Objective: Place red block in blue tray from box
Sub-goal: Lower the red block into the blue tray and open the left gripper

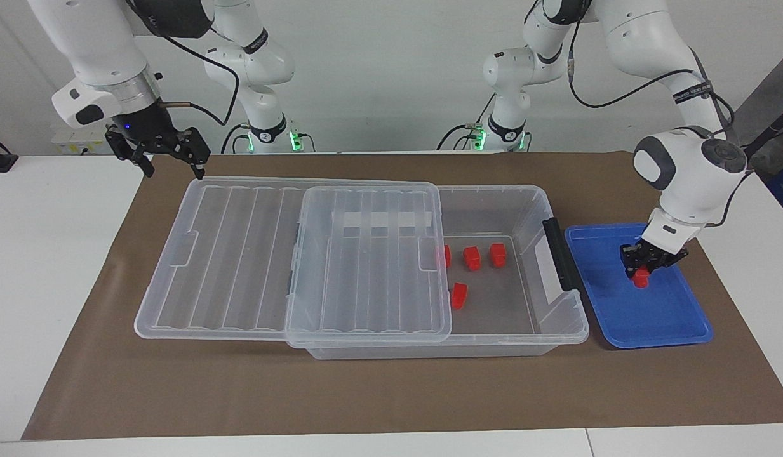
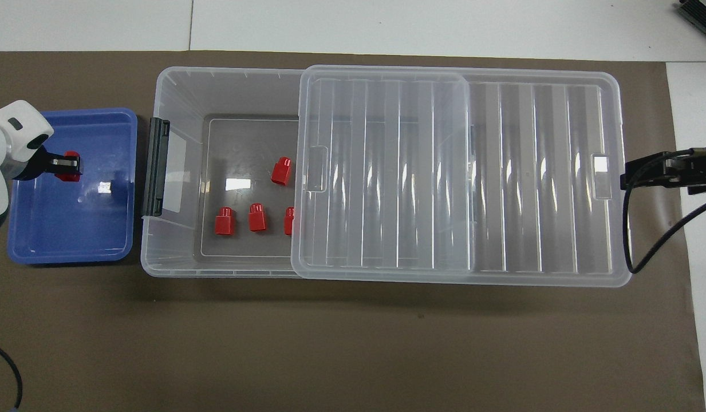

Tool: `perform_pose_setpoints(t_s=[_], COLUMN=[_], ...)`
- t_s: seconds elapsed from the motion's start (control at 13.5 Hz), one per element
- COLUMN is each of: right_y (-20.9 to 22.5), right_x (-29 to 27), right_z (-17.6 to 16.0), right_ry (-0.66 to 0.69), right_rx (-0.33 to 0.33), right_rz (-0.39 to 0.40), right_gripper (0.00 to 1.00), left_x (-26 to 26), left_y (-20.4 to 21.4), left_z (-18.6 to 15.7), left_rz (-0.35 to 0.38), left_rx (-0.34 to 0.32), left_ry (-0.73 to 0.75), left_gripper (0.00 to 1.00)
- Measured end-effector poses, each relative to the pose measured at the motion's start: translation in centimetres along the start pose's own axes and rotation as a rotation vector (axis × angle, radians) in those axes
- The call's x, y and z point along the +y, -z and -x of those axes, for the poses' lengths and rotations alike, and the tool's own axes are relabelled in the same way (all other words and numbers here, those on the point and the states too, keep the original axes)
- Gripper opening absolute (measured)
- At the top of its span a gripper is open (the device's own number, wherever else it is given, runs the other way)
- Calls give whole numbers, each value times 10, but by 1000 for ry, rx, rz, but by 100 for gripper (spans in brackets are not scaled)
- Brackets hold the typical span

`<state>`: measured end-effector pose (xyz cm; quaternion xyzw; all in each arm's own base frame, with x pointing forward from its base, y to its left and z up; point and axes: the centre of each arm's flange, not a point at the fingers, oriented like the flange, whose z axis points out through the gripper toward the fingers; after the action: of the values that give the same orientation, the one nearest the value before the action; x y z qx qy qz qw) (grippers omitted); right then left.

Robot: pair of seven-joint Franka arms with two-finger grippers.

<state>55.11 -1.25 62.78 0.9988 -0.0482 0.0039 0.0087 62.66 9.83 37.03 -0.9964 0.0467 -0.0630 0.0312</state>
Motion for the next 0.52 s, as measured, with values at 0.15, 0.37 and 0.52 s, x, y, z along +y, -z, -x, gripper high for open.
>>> perform_pose_setpoints(t_s=[0.15,0.37,0.52], right_y=[-5,-8,-8], right_x=[5,5,5], right_z=[1,2,2], right_ry=[-9,-9,-9], right_rx=[-12,-19,-19], right_rz=[0,0,0], right_gripper=[100,100,100], left_x=[-1,2,4], left_y=[-23,-44,-52], left_z=[4,6,7], left_rz=[-4,-3,-4], left_rx=[15,18,29], left_ry=[1,-7,-10], left_gripper=[34,34,34])
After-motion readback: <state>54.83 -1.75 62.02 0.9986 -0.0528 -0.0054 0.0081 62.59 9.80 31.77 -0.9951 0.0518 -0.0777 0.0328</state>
